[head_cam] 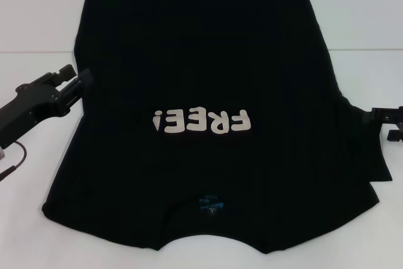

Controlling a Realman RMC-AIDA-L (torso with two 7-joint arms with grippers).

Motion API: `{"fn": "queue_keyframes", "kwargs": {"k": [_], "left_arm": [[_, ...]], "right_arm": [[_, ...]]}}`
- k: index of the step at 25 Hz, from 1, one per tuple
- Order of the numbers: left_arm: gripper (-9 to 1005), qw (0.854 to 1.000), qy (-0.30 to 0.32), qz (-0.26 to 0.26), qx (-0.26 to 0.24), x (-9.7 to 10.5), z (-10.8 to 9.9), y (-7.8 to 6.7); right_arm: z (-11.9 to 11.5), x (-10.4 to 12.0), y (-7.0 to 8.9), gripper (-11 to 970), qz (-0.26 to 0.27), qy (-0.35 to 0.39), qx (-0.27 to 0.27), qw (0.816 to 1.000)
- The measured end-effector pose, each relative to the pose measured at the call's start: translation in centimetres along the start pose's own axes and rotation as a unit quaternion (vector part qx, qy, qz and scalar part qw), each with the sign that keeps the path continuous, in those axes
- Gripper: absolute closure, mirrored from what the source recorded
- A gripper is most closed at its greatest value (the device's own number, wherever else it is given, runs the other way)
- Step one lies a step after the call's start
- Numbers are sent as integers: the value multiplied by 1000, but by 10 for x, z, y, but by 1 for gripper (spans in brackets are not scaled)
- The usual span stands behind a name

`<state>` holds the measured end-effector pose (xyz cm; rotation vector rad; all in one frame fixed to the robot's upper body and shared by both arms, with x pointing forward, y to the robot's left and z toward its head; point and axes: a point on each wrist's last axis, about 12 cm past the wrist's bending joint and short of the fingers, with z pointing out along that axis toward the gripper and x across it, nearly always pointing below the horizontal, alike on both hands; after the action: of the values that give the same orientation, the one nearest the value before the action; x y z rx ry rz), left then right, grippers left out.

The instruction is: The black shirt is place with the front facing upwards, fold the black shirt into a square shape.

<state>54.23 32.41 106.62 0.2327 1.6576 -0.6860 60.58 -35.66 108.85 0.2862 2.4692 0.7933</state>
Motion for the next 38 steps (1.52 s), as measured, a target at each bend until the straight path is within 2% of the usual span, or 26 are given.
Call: {"fn": "queue_keyframes", "kwargs": {"k": [9,23,28,31,38], "left_arm": [[530,1000,4,9,-8,1,4,1],[530,1000,4,17,-11,-1,8,1],[530,1000,5,17,-13,-1,8,2],[530,1000,5,18,-15,-1,9,2],[530,1000,5,21,-15,-2,11,2]], "right_arm": [[14,4,7,32,-3,5,2,1000],[19,5,5,35,8,-16,7,1000],[16,3,1,151,16,-28,10,999],[17,2,4,221,12,-26,7,1000],[21,5,9,516,11,-9,-2,1000]]}}
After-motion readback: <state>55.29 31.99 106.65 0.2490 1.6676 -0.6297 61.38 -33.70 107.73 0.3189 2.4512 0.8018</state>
